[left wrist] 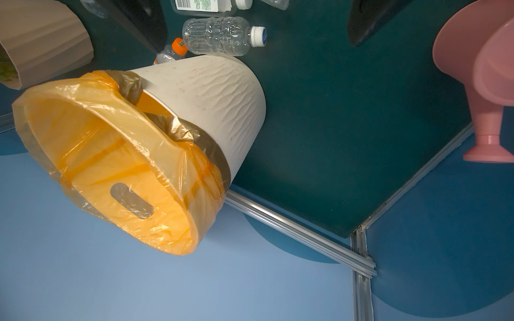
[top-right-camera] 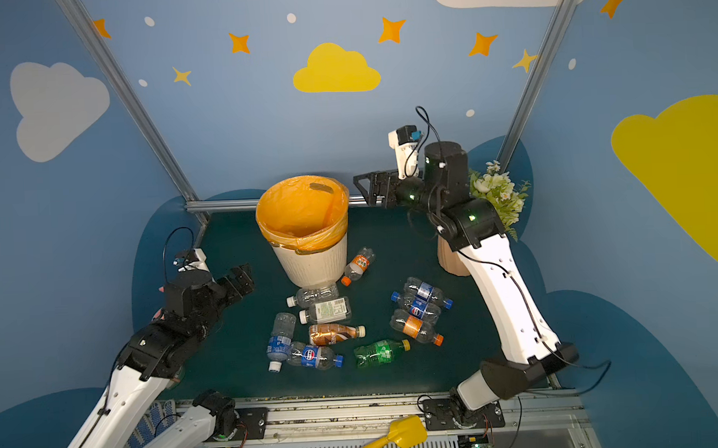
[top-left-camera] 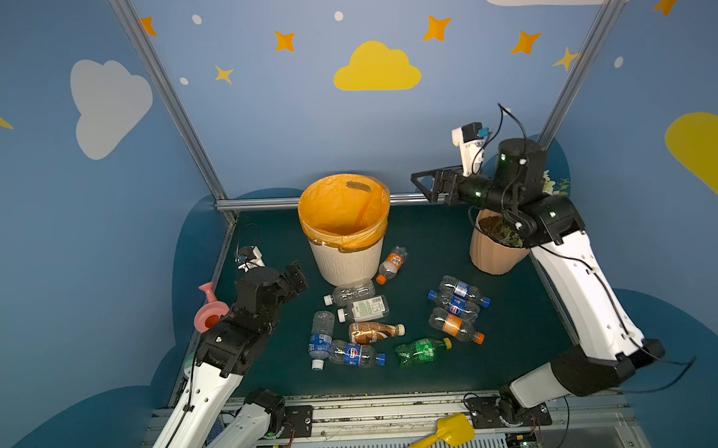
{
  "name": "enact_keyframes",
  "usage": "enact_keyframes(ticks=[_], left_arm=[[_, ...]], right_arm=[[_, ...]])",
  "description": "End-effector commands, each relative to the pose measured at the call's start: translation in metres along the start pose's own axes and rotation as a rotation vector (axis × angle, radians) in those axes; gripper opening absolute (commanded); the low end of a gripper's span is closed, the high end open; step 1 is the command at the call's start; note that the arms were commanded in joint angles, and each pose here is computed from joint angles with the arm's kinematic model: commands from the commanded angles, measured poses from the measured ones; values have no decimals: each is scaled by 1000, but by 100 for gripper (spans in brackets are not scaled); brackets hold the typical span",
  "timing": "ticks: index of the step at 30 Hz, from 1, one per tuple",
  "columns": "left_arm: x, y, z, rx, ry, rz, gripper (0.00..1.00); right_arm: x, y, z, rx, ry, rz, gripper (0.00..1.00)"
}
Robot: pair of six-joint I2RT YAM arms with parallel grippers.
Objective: Throw the plastic bottles in the bin
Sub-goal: 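Grasp a clear water bottle with the left gripper while the right gripper withdraws, then lift the clear water bottle with the left gripper toward the bin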
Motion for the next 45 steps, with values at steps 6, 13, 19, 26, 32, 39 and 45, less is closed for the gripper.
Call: enact_keyframes(ticks=[6, 13, 19, 26, 32, 39, 45], left_arm=[[-9, 12, 57, -24, 191, -108, 100], [-27, 0, 115, -96, 373, -142, 100], [-41, -4, 148, -175, 526, -168, 100], [-59, -6, 176, -228, 633, -175, 99], [-71, -2, 183, -263, 662, -250, 94], [-86, 8, 188, -225, 692, -270, 85], [-96, 10, 192, -215, 716, -247, 83]], right_arm=[[13, -62, 81, -88, 59, 172, 93], [22, -88, 126, -208, 120, 236, 93], [23, -96, 137, -257, 138, 255, 93], [19, -98, 141, -293, 137, 236, 93], [21, -98, 144, -305, 141, 240, 93], [21, -98, 147, -317, 151, 232, 93], [20, -98, 147, -323, 154, 221, 93]])
Point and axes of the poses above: each gripper's point midway between its finger pads, its own x axis back along the fingers, its own y axis along the line the jaws close on, z = x × y, the point moved 10 cm from there along x, back along the fingers, and after that the axes turned 1 degree about -x, right-handed, at the moved point
